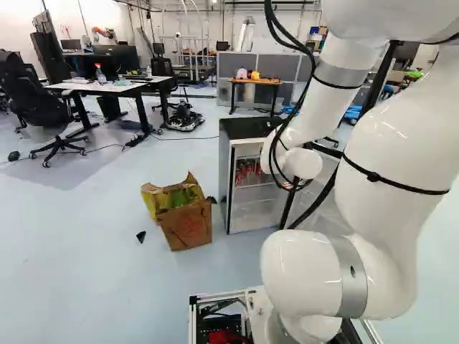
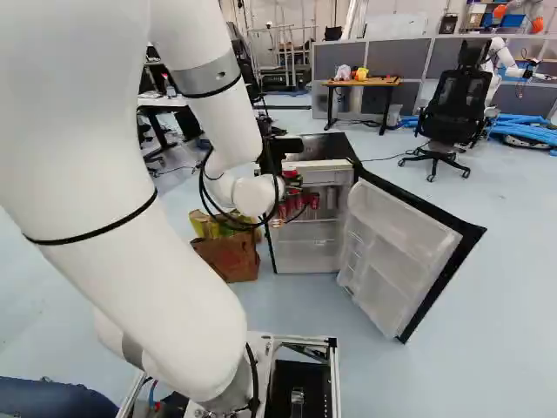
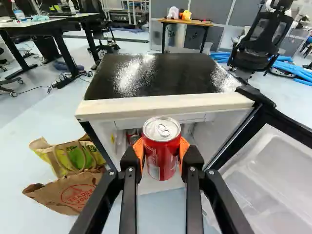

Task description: Grab a drink from the fridge

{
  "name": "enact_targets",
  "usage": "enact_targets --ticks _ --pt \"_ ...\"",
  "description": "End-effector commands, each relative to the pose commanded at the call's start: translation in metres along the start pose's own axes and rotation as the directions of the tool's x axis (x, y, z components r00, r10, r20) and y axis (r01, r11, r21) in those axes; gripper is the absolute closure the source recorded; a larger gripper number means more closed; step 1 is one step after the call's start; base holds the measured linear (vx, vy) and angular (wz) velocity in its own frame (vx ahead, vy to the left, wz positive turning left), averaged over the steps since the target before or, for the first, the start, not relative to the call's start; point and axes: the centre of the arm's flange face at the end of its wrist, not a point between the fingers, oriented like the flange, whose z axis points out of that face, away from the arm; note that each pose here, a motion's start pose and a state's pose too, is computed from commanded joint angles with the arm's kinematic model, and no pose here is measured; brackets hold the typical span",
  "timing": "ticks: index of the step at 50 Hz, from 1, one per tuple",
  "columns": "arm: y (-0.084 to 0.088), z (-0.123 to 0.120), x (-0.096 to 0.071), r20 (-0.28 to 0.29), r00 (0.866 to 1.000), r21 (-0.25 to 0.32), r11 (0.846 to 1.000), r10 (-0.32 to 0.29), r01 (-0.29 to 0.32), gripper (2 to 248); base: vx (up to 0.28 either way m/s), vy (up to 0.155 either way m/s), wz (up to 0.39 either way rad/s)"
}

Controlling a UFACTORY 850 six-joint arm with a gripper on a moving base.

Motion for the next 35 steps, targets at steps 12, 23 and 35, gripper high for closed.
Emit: enact_targets --ticks 12,23,35 --pt "0.0 0.004 0.015 -0.032 0.999 0.001 1.0 -0.006 0.006 158 0.0 0.0 0.0" --pt "0.0 0.008 0.029 -0.062 0.998 0.002 1.0 -0.011 0.011 158 0.0 0.0 0.0" --pt "0.0 0.015 0.045 -0.093 0.996 0.003 1.0 -0.017 0.017 158 0.0 0.0 0.0"
